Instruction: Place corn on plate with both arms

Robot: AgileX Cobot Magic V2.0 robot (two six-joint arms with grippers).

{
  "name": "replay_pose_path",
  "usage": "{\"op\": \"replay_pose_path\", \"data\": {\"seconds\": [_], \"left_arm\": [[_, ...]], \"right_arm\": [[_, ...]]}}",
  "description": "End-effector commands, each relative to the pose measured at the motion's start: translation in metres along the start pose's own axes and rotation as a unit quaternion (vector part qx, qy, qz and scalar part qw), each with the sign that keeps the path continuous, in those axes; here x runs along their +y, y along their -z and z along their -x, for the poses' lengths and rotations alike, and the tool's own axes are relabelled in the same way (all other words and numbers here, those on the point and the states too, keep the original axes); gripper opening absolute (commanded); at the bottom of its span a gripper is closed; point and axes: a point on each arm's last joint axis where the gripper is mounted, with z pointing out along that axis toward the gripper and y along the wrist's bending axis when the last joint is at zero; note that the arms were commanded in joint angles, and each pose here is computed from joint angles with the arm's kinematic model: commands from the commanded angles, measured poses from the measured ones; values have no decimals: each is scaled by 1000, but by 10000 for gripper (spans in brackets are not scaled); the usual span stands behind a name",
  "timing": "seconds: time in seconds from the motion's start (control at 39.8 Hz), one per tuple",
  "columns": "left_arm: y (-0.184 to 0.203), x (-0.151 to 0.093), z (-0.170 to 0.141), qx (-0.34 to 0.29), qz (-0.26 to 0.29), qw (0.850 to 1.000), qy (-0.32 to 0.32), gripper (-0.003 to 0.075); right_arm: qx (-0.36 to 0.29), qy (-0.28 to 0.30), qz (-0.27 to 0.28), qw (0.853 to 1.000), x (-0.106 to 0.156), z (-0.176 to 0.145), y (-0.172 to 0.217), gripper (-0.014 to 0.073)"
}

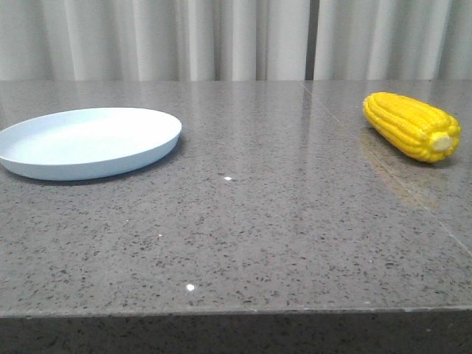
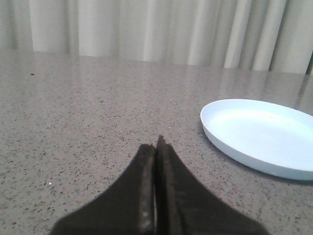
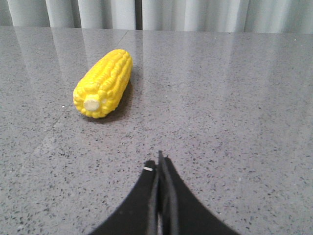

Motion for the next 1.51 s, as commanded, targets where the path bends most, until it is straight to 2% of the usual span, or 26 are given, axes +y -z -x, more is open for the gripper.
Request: {"op": "replay_pose_path", "data": {"seconds": [0.0, 0.85, 1.05, 1.26, 1.36, 1.43, 1.48], "left_arm": [[2, 0, 7, -49, 1, 999, 4, -20], [2, 0, 7, -49, 1, 999, 3, -20], [2, 0, 12, -75, 1, 997, 2, -20], [12, -1, 49, -192, -1, 981, -9, -20], [21, -5, 76, -208, 2, 975, -70, -20], [26, -6, 98, -201, 13, 973, -116, -20], [27, -6, 111, -190, 18, 974, -124, -20]], "right_arm": [[-49, 4, -2, 999, 0, 9, 2, -70], [-51, 4, -2, 999, 0, 10, 2, -70], [-63, 2, -1, 998, 0, 12, 2, -70], [-109, 2, 2, 994, 2, 44, 12, -70], [-124, 3, 5, 992, 4, 74, 24, -70], [-108, 4, 8, 994, 6, 91, 31, -70], [-93, 4, 9, 996, 7, 103, 32, -70]]}}
